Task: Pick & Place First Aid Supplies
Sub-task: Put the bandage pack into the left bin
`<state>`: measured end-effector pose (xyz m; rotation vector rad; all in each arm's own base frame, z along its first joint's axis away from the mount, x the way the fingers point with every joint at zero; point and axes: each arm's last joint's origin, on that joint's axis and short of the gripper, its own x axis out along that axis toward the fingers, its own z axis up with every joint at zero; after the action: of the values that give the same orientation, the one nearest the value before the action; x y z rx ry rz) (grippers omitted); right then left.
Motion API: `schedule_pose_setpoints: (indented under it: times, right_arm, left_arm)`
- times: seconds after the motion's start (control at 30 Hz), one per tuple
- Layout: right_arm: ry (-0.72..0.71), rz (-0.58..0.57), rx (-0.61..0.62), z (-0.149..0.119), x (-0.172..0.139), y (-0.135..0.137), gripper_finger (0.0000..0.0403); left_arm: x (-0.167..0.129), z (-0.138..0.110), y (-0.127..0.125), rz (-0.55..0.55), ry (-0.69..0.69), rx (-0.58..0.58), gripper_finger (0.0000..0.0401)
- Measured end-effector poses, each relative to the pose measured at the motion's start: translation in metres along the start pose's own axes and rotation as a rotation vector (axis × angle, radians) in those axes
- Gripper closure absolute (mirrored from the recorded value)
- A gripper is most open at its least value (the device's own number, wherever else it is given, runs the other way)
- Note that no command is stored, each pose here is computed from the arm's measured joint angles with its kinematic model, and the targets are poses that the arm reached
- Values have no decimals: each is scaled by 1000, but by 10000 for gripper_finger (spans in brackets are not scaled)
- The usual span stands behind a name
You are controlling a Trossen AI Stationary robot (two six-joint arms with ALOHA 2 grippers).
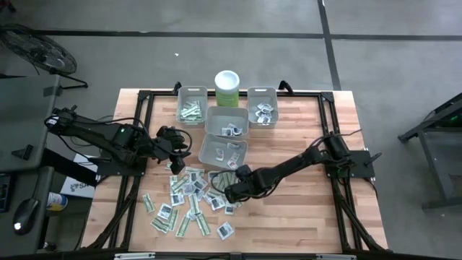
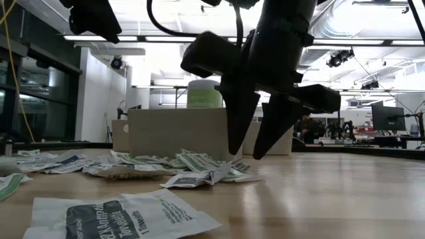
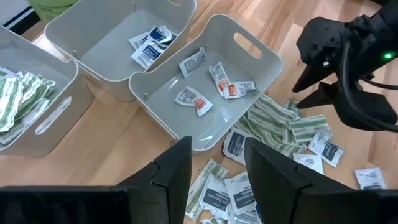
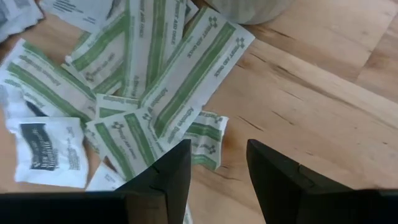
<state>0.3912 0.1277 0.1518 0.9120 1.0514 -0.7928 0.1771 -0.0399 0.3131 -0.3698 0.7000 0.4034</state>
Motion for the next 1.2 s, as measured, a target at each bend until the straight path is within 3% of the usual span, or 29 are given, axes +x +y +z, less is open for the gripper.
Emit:
schedule_pose_setpoints:
  times: [0.47, 0.63, 0.93, 1.2]
  right_arm:
    - [40, 2, -5, -3, 13, 2, 257]
    - [42, -4, -6, -3, 13, 1, 292]
    - [50, -30, -54, -3, 13, -2, 390]
    - [57, -55, -66, -6, 9, -5, 401]
  left_arm:
    - [0, -2, 1, 9, 16, 8, 254]
    - [0, -2, 1, 10, 19, 9, 254]
    - [0, -2, 1, 9, 19, 9, 254]
    - [0, -2, 1, 9, 19, 9, 254]
